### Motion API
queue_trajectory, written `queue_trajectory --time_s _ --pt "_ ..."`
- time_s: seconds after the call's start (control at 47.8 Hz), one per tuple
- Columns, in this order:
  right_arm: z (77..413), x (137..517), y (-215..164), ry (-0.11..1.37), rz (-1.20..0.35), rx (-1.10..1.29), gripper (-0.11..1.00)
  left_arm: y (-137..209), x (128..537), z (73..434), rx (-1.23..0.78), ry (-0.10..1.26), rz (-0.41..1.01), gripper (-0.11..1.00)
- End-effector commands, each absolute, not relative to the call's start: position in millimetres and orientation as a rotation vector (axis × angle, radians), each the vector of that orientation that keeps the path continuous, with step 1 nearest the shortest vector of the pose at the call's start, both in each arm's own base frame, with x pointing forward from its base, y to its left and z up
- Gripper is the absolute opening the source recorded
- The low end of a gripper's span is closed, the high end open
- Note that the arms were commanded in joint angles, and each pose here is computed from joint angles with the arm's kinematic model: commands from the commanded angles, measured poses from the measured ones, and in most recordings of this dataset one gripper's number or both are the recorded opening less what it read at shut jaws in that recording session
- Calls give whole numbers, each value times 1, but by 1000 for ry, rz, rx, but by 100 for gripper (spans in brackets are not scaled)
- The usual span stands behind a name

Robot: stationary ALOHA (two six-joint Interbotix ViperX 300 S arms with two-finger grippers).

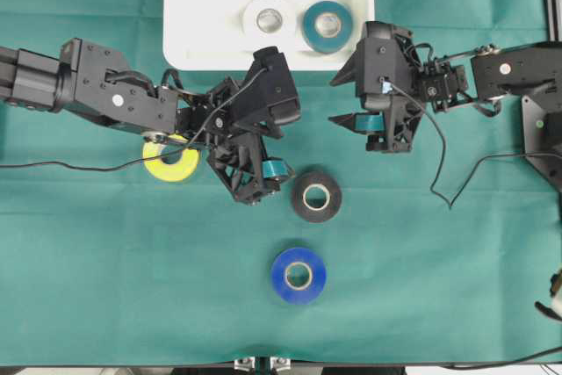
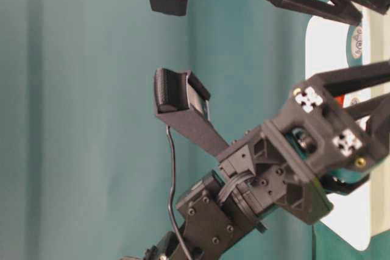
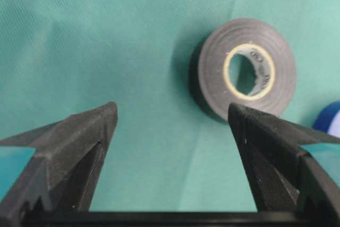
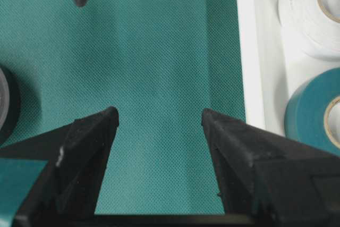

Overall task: Put the tape alternately from left to right into the white case.
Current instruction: 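Move the left gripper from the yellow roll over the black tape roll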

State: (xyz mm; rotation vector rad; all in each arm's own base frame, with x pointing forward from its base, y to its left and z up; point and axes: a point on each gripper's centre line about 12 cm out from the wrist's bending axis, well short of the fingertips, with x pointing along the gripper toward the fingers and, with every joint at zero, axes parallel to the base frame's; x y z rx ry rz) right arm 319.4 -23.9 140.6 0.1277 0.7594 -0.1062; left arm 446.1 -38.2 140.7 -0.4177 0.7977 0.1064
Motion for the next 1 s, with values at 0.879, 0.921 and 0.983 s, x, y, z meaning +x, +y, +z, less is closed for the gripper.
queue_trajectory --time_s 0.879,0.921,0.983 --pt "142 314 -22 750 -99 126 71 -59 497 138 -491 897 142 81" --pt "142 314 -23 750 -100 127 71 -58 498 137 -500 900 151 81" --pt "142 314 -22 750 -99 126 71 -55 498 134 -517 908 168 81"
